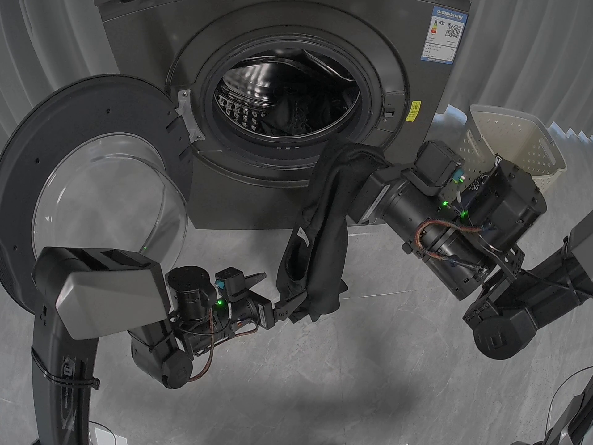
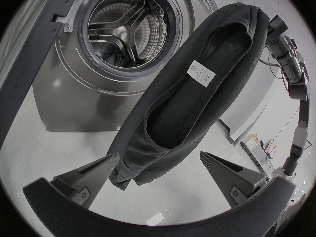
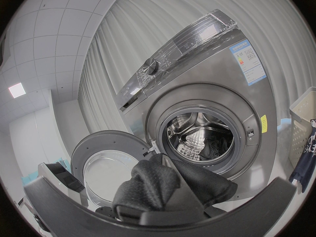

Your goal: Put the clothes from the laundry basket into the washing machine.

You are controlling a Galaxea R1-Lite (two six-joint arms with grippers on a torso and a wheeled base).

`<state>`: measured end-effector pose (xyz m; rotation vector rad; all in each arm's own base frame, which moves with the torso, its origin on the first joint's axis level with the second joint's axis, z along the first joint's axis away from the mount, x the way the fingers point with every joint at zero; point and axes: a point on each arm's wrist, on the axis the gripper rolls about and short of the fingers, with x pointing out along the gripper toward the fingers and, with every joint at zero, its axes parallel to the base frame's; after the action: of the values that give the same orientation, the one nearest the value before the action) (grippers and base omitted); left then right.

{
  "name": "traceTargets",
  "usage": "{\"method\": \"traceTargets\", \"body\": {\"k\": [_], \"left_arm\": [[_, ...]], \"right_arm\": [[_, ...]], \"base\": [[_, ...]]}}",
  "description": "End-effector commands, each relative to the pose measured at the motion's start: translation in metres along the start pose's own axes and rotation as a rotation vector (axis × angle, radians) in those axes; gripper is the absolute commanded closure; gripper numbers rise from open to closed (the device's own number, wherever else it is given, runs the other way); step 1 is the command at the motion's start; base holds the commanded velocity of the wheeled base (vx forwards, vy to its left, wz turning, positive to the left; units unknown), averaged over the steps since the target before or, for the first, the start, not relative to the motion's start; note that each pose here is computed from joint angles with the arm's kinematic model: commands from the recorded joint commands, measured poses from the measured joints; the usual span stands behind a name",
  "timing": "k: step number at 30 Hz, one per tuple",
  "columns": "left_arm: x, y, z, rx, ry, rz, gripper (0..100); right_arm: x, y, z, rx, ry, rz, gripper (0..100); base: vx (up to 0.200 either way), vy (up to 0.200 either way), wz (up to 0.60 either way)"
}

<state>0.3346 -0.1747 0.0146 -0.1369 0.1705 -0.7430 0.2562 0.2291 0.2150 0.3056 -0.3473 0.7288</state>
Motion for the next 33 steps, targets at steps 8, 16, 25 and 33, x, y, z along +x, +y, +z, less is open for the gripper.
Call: {"method": "traceTargets", "body": {"k": [8, 16, 25, 33], "left_arm": [[0.017, 0.007, -0.012, -0.006, -0.005, -0.015, 0], [0.031, 0.01, -0.015, -0.002, -0.034, -0.025, 0], [0.049, 0.015, -0.026, -0.001, -0.061, -0.017, 100], [0.068, 0.023, -0.022, 0.014, -0.14, 0.027, 100]], "right_arm": [[0.001, 0.0, -0.002, 0.0, 0.004, 0.0, 100], [0.0, 0.005, -0.003, 0.007, 0.008, 0.005, 100], [-0.001, 0.009, -0.003, 0.013, 0.009, 0.015, 100], [-0.006, 0.006, 0.0, 0.008, 0.013, 0.005, 100]], "base": [[0.0, 0.0, 0.0], [0.0, 0.0, 0.0], [0.0, 0.0, 0.0], [0.0, 0.0, 0.0]]}}
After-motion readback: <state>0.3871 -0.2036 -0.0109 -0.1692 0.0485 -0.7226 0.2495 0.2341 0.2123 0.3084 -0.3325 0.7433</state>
